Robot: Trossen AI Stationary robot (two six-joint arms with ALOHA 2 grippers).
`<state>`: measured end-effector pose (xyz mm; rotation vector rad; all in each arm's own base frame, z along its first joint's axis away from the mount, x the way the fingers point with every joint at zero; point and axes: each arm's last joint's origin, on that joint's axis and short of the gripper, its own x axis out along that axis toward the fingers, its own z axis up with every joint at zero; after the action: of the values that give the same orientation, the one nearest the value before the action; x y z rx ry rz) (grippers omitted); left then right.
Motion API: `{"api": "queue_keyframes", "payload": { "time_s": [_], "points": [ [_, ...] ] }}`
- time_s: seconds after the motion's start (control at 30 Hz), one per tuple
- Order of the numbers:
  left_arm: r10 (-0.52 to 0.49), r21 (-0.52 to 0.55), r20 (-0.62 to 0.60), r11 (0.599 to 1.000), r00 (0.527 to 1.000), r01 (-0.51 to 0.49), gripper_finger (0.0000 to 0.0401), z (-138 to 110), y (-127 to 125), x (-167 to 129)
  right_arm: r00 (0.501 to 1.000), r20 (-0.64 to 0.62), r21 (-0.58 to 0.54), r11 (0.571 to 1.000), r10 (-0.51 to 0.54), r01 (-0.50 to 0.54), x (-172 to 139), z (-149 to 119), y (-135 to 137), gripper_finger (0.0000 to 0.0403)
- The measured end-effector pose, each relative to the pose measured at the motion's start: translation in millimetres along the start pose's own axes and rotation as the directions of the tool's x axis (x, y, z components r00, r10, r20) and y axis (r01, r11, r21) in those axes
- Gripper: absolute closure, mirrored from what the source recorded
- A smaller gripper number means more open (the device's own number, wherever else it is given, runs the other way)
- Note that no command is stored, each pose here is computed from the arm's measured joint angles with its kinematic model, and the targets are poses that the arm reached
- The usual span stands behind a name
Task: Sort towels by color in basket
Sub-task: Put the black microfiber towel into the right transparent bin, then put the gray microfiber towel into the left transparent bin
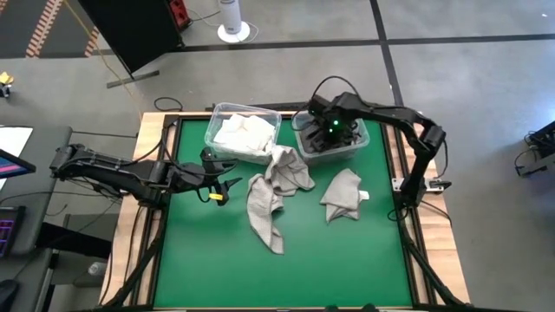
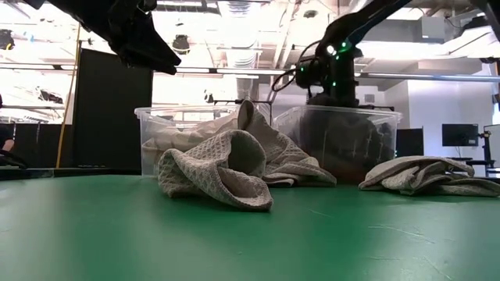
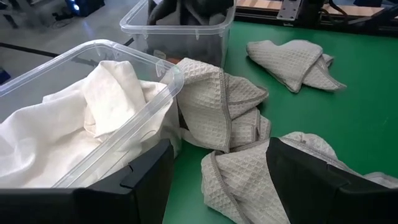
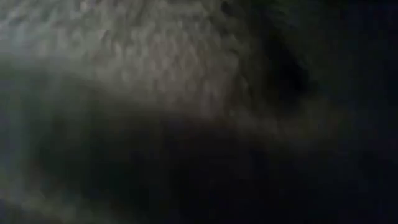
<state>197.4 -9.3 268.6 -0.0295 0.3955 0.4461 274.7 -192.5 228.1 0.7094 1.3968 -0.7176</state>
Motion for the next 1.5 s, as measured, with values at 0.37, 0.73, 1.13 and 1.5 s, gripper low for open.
{"api": "queue_keyframes", "payload": {
  "time_s": [0.37, 0.73, 1.13, 1.5],
  "points": [
    [0.000, -0.006, 0.001, 1.000, 1.000, 0.000, 0.0154, 0.1, 0.0, 0.0, 0.974, 0.216, 0.063, 0.994, 0.070, -0.085, -78.9, -20.4, -8.3, 0.0131],
    [-0.001, -0.008, 0.002, 1.000, 1.000, 0.001, 0.0154, 0.3, -0.1, 0.0, 0.906, 0.400, -0.004, 0.989, 0.137, -0.148, -142.2, -54.3, -10.1, 0.0131],
    [-0.012, -0.009, -0.007, 1.000, 1.000, 0.012, 0.0154, -0.5, -0.7, -0.2, 0.800, 0.587, -0.175, 0.984, 0.120, -0.020, -155.4, -106.1, 28.9, 0.0131],
    [-0.042, -0.025, -0.016, 0.999, 0.999, 0.042, 0.0154, -1.2, -1.7, -0.2, 0.737, 0.660, -0.199, 0.980, 0.145, -0.015, -114.3, -144.2, 44.1, 0.0131]
  ]
}}
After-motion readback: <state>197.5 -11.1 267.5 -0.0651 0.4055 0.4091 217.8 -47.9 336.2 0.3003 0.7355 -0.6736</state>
